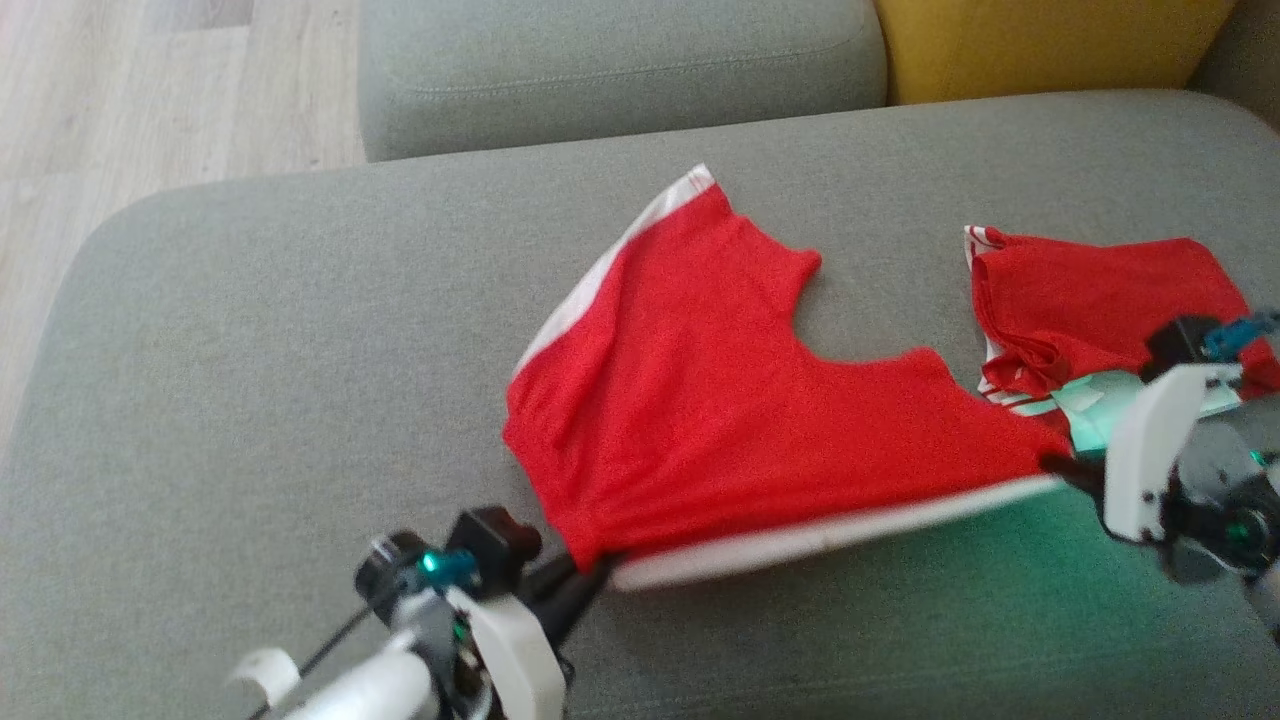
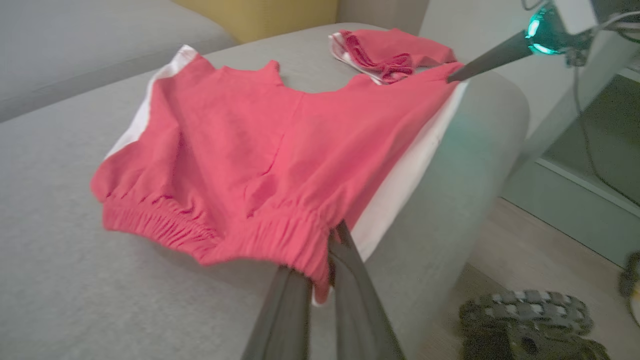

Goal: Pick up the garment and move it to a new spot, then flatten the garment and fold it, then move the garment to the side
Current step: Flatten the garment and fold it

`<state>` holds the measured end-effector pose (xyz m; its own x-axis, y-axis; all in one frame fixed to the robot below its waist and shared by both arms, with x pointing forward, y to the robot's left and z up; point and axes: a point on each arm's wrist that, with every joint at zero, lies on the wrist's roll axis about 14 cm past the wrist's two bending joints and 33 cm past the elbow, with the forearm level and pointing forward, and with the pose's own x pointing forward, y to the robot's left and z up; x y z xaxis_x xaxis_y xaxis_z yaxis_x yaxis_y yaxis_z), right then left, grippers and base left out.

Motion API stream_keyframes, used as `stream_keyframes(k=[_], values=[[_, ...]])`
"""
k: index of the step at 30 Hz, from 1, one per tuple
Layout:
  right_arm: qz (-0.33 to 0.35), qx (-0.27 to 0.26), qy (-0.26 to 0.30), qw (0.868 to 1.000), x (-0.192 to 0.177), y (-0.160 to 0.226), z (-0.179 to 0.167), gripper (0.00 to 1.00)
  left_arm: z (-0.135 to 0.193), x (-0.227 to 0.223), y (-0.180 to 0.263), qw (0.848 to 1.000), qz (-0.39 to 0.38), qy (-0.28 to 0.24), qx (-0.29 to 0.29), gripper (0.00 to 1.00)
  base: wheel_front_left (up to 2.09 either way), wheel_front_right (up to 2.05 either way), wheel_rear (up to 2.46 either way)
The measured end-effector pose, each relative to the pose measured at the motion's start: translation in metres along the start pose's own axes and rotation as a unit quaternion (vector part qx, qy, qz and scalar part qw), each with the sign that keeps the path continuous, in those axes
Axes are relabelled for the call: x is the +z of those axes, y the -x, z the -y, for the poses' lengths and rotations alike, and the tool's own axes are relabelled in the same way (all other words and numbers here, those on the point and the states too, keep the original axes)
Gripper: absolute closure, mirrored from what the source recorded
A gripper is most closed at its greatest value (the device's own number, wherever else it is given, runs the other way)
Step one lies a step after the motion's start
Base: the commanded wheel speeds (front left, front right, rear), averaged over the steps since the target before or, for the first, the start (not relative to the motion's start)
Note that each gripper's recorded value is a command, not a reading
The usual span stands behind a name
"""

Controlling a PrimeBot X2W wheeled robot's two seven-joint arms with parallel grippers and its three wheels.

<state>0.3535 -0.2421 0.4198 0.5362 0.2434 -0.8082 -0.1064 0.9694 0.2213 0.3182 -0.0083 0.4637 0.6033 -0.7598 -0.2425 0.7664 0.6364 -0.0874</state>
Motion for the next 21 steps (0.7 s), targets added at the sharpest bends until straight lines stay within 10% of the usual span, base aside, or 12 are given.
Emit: stream_keyframes(k=[8,21], values=[[-0.02,0.0,0.006,1.0,-0.007,0.021,0.008,1.0,0.034,0.005,0.011,0.999,-0.004,0.031,-0.029,1.0,0.0,0.0,0.0],[0.014,0.006,0.056,0.998,0.08,0.003,-0.025,1.0,-0.013,0.03,0.004,0.998,0.034,0.05,0.03,1.0,0.0,0.0,0.0]])
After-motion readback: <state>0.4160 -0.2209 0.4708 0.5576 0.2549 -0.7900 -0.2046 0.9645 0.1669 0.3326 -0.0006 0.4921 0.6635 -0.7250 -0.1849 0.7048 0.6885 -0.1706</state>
